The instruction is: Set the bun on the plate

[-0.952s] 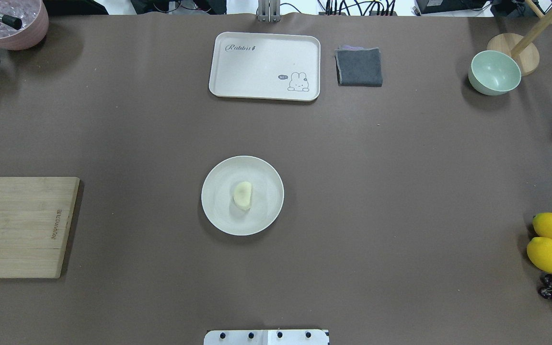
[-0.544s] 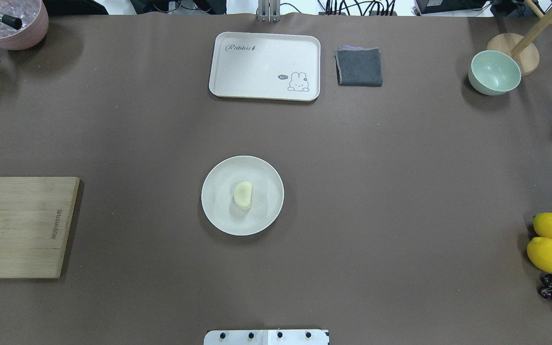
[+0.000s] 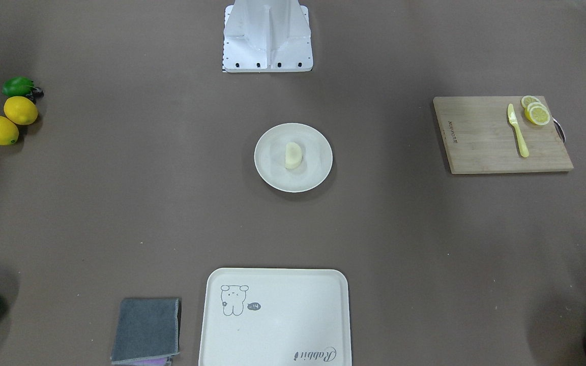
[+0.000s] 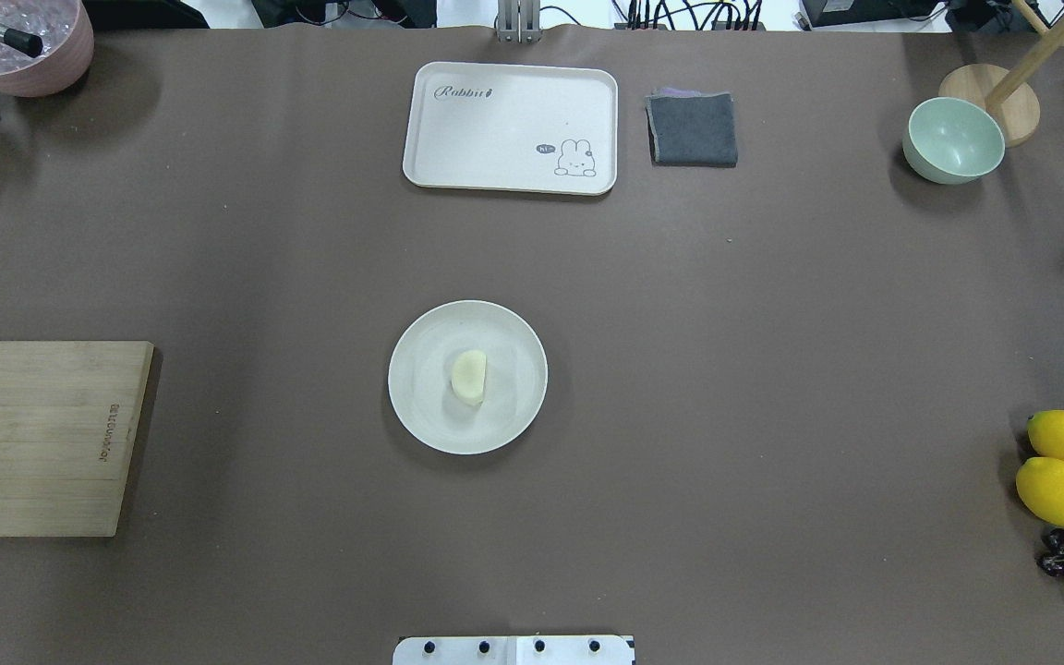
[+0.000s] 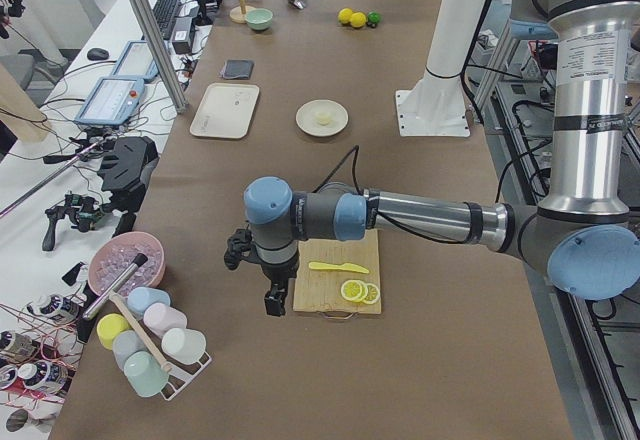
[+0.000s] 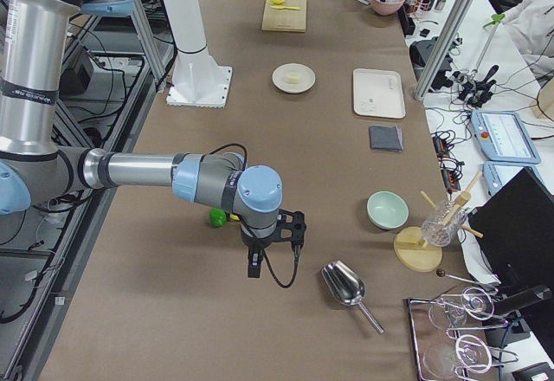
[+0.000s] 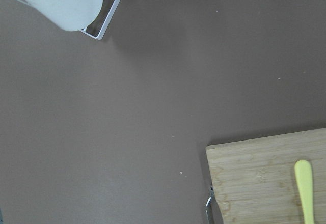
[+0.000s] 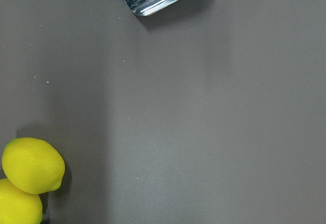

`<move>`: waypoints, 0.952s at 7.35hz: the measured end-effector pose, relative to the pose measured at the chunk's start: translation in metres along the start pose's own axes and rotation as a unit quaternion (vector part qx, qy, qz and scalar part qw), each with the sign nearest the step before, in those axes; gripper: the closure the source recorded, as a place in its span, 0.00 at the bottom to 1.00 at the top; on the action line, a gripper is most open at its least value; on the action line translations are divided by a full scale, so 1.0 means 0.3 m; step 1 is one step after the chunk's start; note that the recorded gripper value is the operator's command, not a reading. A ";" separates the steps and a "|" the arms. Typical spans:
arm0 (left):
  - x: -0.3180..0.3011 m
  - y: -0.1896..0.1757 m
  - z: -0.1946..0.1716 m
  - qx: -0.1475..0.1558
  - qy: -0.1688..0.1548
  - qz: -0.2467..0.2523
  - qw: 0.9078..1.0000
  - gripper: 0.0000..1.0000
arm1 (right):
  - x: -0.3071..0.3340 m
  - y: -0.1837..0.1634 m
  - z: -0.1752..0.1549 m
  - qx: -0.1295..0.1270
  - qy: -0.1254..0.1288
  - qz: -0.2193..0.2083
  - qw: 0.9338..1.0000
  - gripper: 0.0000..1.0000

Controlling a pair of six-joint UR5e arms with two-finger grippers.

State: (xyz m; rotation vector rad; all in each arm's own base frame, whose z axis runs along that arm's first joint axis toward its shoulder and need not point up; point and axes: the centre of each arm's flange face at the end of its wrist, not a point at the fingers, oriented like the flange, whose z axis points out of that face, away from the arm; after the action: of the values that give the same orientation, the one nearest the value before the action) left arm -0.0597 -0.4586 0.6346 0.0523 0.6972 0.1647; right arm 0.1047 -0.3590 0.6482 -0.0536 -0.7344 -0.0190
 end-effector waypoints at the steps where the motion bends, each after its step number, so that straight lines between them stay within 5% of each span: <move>1: -0.010 0.044 0.015 0.006 0.035 -0.010 0.999 0.03 | 0.004 0.000 0.005 0.002 0.000 -0.002 1.000 0.00; 3: -0.010 0.069 0.022 0.011 0.069 -0.020 0.997 0.03 | 0.006 -0.003 0.008 0.010 -0.001 -0.008 1.000 0.00; 7: -0.029 0.087 0.002 0.015 0.043 -0.020 0.999 0.03 | 0.015 0.016 0.024 0.011 -0.007 -0.007 1.000 0.00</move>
State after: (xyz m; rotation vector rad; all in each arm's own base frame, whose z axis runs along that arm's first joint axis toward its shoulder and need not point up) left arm -0.0692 -0.4343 0.6433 0.0594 0.7866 0.1184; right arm 0.1034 -0.3539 0.6562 -0.0275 -0.7492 -0.0235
